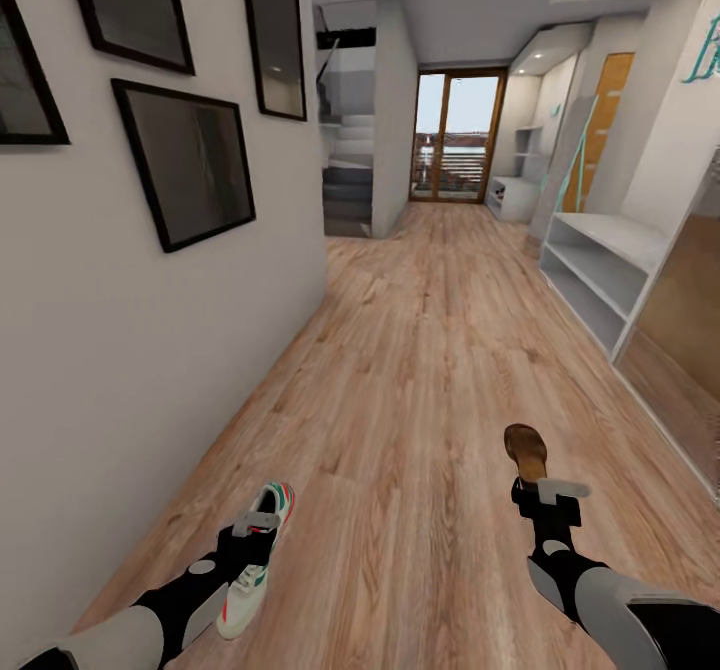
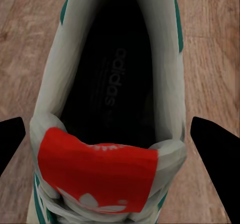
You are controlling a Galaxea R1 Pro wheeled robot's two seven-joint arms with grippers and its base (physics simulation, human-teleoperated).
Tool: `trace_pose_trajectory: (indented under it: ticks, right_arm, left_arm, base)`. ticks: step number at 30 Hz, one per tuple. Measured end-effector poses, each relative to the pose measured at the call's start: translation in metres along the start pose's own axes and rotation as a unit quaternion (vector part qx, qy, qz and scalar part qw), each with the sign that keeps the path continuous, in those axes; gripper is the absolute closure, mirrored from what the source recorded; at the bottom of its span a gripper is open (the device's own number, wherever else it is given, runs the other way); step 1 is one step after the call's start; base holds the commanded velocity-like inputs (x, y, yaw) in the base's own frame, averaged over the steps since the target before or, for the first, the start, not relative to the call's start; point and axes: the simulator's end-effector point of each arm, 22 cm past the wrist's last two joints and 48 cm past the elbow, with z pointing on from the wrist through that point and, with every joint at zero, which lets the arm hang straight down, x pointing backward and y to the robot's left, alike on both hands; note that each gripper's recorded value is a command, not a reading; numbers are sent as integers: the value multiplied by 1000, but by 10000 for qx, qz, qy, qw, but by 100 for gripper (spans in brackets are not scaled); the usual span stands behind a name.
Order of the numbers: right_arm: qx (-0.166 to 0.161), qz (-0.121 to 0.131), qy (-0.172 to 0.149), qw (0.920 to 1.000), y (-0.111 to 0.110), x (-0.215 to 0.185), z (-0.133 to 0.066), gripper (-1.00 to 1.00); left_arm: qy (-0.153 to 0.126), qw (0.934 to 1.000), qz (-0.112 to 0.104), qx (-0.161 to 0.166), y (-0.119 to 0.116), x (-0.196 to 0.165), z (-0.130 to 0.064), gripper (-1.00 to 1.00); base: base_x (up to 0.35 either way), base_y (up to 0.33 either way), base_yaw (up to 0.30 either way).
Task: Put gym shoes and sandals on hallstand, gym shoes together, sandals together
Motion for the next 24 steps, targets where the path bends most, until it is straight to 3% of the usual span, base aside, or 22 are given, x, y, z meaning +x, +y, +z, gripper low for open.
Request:
trace_pose_trajectory:
  ticks: [10,24]
  right_arm:
    - [3,2,1,10000,0,0,0,100]
    - [-2,2,1,10000,0,0,0,100]
  left_arm:
    - [0,10000,0,0,0,0,0,100]
    - [0,10000,0,0,0,0,0,100]
  base:
    - [346,-3,-241]
    - [347,103,-40]
